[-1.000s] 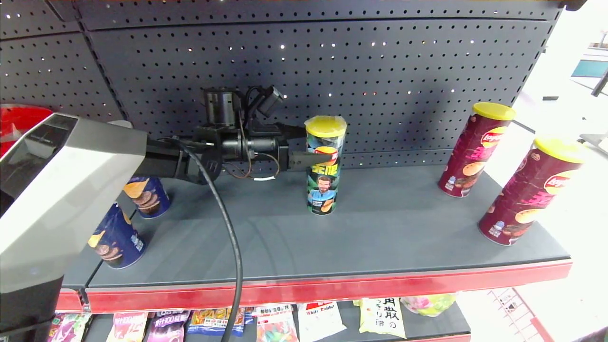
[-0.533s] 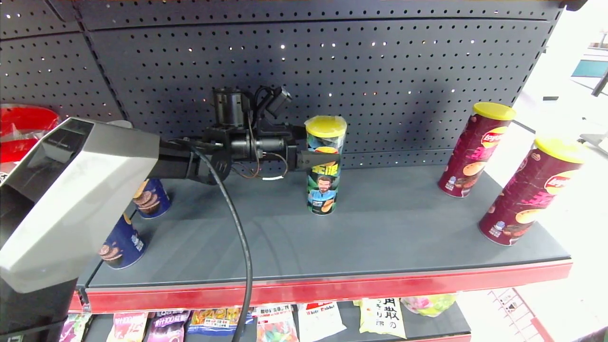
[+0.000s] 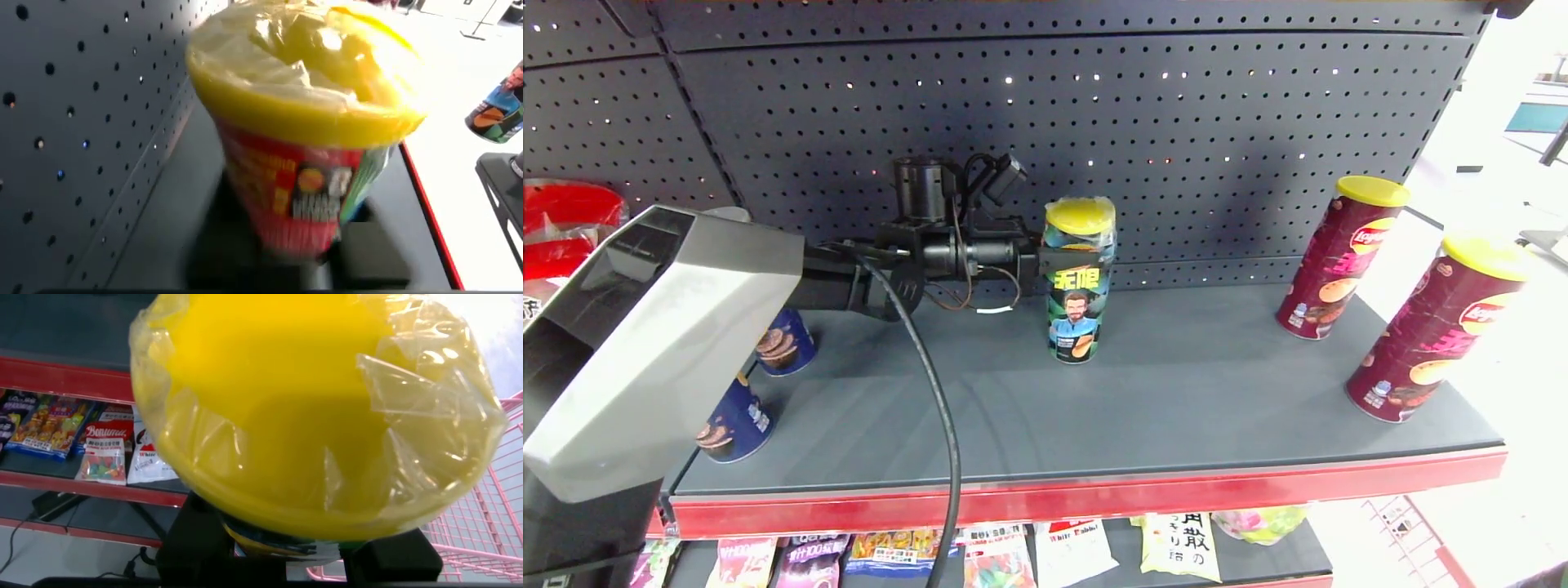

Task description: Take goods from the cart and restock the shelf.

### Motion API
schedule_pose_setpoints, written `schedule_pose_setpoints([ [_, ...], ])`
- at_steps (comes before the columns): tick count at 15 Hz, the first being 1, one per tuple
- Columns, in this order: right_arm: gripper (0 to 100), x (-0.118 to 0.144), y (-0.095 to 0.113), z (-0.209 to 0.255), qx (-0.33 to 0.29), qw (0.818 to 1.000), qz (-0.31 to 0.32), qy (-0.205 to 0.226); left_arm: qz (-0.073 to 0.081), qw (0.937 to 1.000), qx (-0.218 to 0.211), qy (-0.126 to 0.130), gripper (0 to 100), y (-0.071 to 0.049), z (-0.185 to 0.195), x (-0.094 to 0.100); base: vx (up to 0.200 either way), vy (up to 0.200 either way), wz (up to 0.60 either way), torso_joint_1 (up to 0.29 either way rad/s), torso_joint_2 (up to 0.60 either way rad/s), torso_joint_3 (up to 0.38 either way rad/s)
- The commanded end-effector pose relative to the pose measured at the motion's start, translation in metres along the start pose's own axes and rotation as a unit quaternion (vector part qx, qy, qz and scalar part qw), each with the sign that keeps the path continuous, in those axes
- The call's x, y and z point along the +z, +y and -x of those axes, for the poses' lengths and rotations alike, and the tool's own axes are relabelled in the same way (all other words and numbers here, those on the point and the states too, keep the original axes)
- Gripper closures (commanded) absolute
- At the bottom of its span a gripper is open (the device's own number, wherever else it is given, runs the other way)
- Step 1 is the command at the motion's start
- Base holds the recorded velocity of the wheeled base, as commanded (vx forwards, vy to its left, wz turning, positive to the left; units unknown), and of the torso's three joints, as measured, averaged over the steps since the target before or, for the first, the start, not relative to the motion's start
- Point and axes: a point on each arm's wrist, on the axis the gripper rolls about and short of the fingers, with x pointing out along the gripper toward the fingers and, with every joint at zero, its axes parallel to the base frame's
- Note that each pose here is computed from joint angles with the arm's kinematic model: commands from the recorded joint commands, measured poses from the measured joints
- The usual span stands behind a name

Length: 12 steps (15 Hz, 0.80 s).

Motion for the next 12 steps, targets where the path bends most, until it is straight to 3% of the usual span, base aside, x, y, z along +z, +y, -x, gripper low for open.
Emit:
schedule_pose_setpoints([
  [1, 100, 0.000, 0.000, 0.000, -0.001, 1.000, 0.000, 0.001, -0.001, 1.0000, 0.000, 0.000, 100, -0.008, 0.005, 0.008, 0.000, 0.000, 0.00, 0.000, 0.00, 0.000],
  [2, 100, 0.000, 0.000, 0.000, -0.003, 1.000, 0.000, 0.001, 0.004, 1.0000, -0.001, 0.002, 100, -0.015, 0.010, 0.011, 0.000, 0.000, 0.00, 0.000, 0.00, 0.000],
  [5, 100, 0.000, 0.000, 0.001, -0.004, 1.000, 0.000, -0.002, 0.037, 0.9990, -0.003, 0.024, 100, -0.055, 0.036, 0.016, 0.000, 0.000, 0.00, 0.000, 0.00, 0.000],
  [7, 100, 0.000, 0.000, 0.000, -0.004, 1.000, 0.000, -0.001, 0.049, 0.9983, -0.006, 0.032, 100, -0.077, 0.050, 0.018, 0.000, 0.000, 0.00, 0.000, 0.00, 0.000],
  [12, 100, 0.000, 0.000, 0.001, -0.003, 1.000, 0.000, -0.003, 0.039, 0.9987, -0.021, 0.026, 100, -0.099, 0.049, 0.010, 0.000, 0.000, 0.00, 0.000, 0.00, 0.000],
])
